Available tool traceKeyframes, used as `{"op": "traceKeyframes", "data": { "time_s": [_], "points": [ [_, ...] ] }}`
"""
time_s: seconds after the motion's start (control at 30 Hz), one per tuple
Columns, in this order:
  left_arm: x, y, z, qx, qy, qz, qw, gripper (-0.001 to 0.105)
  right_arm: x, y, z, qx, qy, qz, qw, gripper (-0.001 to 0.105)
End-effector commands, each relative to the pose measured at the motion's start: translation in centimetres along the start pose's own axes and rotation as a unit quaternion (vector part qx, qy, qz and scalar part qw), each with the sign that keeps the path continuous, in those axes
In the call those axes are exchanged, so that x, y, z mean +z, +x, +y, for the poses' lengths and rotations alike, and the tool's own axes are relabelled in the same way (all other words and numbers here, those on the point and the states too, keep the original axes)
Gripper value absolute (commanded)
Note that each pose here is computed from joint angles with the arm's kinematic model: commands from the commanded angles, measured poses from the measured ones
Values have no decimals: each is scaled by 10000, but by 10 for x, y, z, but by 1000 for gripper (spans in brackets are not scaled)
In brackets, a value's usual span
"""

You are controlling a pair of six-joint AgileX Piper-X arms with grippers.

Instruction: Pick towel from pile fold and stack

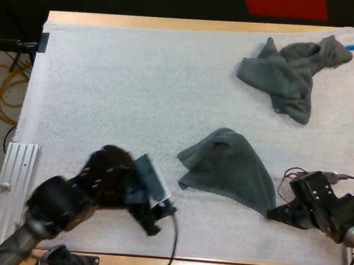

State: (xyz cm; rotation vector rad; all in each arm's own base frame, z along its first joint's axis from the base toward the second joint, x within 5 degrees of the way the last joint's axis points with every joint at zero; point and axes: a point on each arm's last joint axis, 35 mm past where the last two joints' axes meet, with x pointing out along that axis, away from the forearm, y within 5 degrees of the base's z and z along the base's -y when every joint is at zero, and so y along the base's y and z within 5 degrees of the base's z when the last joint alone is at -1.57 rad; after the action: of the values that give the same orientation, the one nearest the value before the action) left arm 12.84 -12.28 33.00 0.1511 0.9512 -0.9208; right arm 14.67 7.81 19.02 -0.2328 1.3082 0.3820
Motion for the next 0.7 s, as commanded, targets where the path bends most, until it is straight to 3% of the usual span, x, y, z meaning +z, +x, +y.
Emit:
{"op": "traceKeyframes", "data": {
  "time_s": [0.0, 0.1, 0.17, 0.27, 0.4, 0.57, 0.67],
  "points": [
    [7, 2, -1, 162, -44, -243, 9996, 67, 2, -2, 3, 468, 96, -74, 9988, 2],
    [15, 3, -2, 177, -210, -571, 9980, 67, 4, -2, 4, 576, 152, -111, 9982, 13],
    [17, 3, -1, 233, -334, -670, 9969, 67, 9, -1, 5, 758, 128, -293, 9966, 34],
    [15, 3, -1, 268, -373, -558, 9974, 67, 17, 4, 8, 1016, 96, -453, 9937, 56],
    [10, 4, 0, 289, -454, -357, 9979, 67, 21, 17, 7, 999, 121, -252, 9946, 59],
    [6, 4, 4, 799, -706, -248, 9940, 67, 27, 40, 7, 956, 153, -6, 9953, 59],
    [4, -1, 3, 892, -697, -303, 9931, 67, 27, 51, 7, 950, 178, 189, 9951, 48]
  ]
}}
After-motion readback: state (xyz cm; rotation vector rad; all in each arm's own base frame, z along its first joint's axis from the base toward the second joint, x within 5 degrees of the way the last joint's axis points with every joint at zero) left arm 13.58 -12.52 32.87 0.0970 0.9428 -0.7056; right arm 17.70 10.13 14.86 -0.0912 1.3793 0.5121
